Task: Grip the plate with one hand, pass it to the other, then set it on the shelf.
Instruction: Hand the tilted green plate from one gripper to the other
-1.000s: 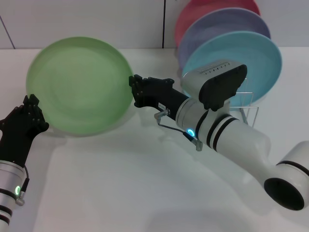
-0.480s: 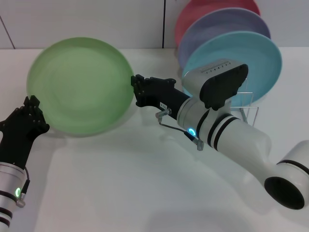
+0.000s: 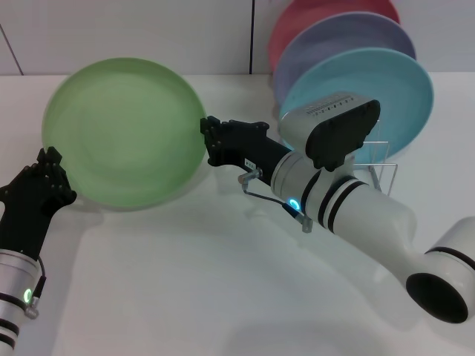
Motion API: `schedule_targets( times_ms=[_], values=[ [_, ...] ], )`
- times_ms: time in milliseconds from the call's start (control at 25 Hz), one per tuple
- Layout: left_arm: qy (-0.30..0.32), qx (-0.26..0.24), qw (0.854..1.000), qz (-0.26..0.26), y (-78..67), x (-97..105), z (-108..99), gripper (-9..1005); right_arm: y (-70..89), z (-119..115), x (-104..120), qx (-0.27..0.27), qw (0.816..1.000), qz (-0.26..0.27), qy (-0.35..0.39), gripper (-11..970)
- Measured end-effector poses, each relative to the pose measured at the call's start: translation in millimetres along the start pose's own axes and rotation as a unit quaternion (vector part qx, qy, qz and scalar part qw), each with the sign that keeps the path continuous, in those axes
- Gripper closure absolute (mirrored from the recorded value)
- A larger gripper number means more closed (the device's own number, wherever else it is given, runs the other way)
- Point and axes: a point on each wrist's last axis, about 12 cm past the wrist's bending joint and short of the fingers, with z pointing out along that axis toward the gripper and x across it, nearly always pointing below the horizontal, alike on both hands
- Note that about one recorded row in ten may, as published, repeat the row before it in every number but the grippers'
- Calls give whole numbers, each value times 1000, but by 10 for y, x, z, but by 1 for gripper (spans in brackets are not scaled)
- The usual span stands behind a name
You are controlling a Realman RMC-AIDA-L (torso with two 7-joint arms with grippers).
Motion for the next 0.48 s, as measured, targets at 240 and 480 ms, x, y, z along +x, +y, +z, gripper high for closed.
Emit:
schedule_targets(
  times_ms=[240,480],
  values=[
    [-1,-1,1000,0,4,1,-13,858,4,-1,2,-1,1000,-1,0,918],
    [-2,-1,1000,0,7,-1,-21,857,9,1,1,-2,1000,-2,0,920]
  ],
)
